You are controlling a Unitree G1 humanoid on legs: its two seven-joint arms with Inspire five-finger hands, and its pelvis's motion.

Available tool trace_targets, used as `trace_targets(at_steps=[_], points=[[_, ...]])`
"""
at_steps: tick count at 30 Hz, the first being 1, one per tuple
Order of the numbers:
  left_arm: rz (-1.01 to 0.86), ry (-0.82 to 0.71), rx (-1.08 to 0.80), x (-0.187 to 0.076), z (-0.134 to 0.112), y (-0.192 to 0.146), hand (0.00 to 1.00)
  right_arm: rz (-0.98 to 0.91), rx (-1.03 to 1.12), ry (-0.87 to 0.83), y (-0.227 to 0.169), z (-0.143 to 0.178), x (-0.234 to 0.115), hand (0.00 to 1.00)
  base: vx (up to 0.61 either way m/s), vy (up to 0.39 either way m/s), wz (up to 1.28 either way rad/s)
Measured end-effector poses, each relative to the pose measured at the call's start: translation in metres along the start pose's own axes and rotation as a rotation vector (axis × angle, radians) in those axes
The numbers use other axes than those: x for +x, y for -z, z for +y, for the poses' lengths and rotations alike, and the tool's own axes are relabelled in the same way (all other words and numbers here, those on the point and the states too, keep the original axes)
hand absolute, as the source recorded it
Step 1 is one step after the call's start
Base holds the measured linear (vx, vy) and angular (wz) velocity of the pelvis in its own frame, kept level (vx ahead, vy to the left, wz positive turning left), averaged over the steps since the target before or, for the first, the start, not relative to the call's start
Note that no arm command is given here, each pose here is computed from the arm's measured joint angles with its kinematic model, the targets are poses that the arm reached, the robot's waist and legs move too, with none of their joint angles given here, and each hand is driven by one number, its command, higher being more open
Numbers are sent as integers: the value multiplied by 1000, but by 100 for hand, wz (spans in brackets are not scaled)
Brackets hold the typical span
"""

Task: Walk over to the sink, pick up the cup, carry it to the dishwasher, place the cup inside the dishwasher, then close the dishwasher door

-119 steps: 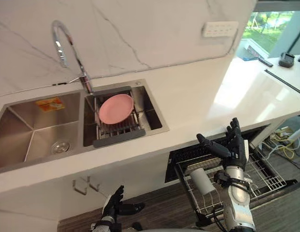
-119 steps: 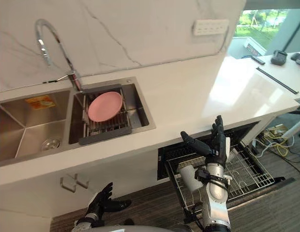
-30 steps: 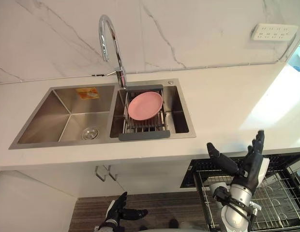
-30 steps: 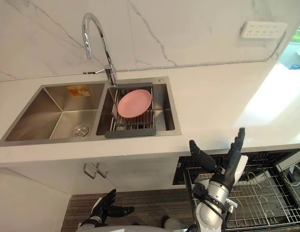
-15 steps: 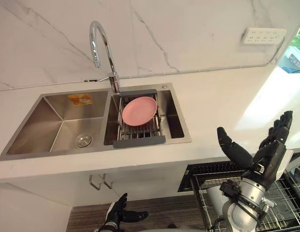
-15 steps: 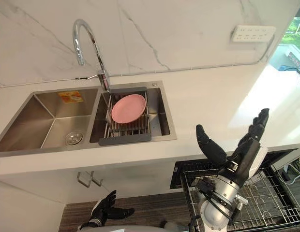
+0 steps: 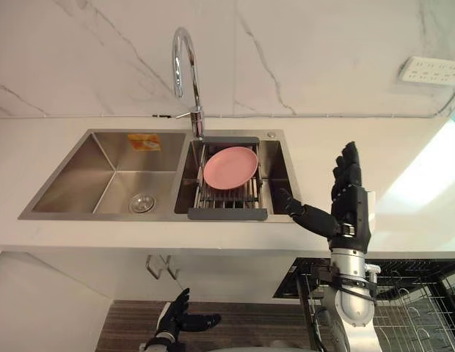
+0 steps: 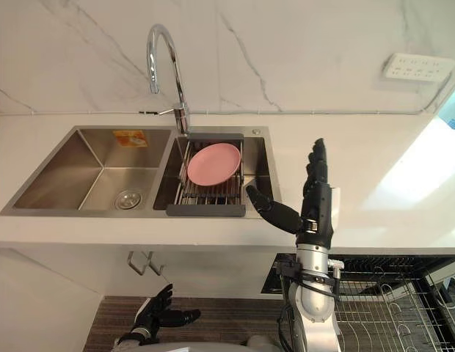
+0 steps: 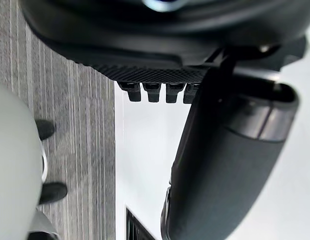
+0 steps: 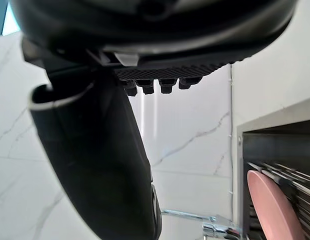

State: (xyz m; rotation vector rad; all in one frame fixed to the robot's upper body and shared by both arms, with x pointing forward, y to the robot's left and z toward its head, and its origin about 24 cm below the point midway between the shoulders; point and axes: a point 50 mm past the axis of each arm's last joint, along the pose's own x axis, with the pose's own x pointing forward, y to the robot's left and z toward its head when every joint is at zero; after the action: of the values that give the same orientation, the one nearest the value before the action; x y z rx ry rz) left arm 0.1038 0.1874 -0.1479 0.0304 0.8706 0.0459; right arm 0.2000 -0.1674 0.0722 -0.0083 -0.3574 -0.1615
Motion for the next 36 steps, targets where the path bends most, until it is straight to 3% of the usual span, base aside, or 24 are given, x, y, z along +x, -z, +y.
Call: trace_targets(at_steps=[13, 20, 29, 36], points=[[13, -71, -58, 3, 18, -5, 100, 76, -123, -103, 19, 2, 4, 100, 84, -5, 29], [40, -77, -96, 2, 9, 2, 100, 67, -197, -86, 13, -18, 11, 100, 302, -87, 28], [108, 8, -93, 8, 5, -2, 100, 56, -254, -73, 10, -11, 25, 100, 93, 152, -9], [119, -54, -72, 6, 9, 4, 100, 90, -353, -53, 15, -22, 15, 100, -59, -24, -19]])
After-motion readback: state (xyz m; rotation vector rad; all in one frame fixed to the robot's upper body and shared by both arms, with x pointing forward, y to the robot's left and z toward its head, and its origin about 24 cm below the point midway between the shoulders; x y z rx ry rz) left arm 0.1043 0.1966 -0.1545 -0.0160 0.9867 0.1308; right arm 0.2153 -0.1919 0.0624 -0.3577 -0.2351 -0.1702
